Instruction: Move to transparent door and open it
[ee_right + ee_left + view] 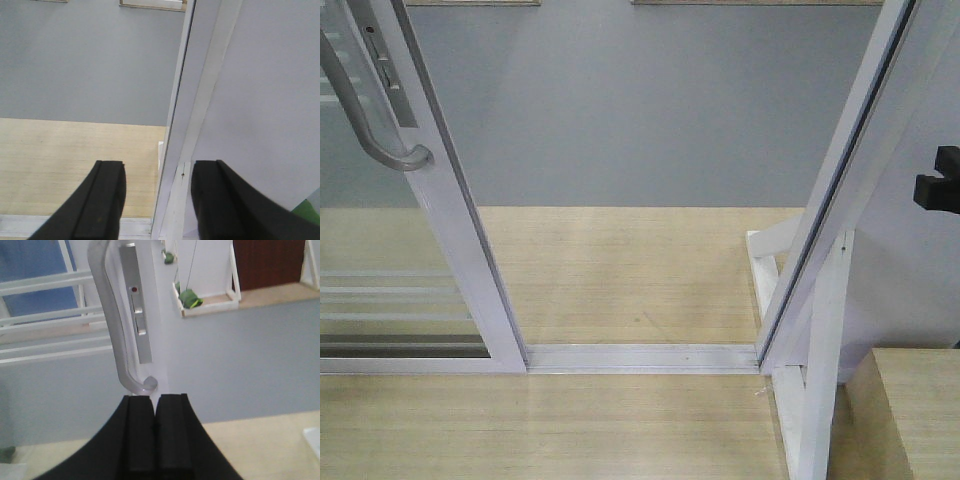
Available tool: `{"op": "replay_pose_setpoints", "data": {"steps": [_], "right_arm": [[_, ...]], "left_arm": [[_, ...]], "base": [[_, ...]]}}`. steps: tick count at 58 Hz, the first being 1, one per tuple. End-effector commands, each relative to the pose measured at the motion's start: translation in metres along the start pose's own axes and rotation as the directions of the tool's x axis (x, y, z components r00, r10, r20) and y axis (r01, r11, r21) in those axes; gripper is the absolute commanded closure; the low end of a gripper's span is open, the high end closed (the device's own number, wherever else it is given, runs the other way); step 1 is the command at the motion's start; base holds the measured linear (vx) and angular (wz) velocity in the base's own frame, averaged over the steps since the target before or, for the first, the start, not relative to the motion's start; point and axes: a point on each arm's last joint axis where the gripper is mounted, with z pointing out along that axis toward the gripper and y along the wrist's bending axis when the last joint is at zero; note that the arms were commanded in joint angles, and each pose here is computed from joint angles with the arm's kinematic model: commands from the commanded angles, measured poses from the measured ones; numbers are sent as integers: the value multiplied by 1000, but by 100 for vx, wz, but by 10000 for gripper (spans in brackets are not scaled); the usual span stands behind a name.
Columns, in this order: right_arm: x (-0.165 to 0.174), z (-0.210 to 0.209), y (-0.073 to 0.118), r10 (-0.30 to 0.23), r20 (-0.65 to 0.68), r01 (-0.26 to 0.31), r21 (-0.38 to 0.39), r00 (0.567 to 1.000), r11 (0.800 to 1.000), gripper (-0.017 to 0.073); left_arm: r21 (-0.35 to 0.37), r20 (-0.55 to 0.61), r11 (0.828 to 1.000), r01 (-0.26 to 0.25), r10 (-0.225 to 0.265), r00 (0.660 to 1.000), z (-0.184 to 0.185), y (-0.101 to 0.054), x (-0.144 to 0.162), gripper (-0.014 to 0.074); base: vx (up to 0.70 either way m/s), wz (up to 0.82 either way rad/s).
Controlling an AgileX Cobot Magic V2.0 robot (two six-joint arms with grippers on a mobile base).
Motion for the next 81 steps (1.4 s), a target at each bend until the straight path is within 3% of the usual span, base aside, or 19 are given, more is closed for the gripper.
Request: {"op": "replay_pose_setpoints", "data": {"steps": [1,4,9,22,38,42,47,51,81], "right_arm": [[-15,-6,0,-20,96,21,-11,995,1000,174],[-15,-6,0,-20,96,21,-11,995,1000,174],[-15,-6,0,-20,95,21,-11,995,1000,174],[-15,-6,0,-20,95,21,-11,995,1000,174],[-15,-6,0,-20,96,21,-11,995,1000,174],[-15,-6,0,-20,96,21,-11,995,1000,174],[-15,-6,0,-20,96,21,-11,995,1000,174],[-15,-6,0,-20,96,21,-11,995,1000,174],[-15,-6,0,-20,94,22,-11,995,1000,174]], "left_arm": [[13,159,994,109,-110,981,-17,0,-4,603],[21,180,989,145,-146,973,-25,-1,6,603],[25,212,989,147,-149,966,-35,-3,22,601],[2,297,999,46,-44,954,-51,-6,60,601],[67,210,993,97,-109,972,-46,-10,77,601],[81,190,984,159,-171,967,-46,-10,78,601],[99,181,961,258,-272,945,-46,-10,78,601],[105,179,952,288,-303,936,-46,-10,78,601],[105,178,951,290,-305,936,-46,-10,78,601]], "base": [[0,0],[0,0],[0,0],[0,0],[0,0],[0,0],[0,0],[0,0],[0,0]]}}
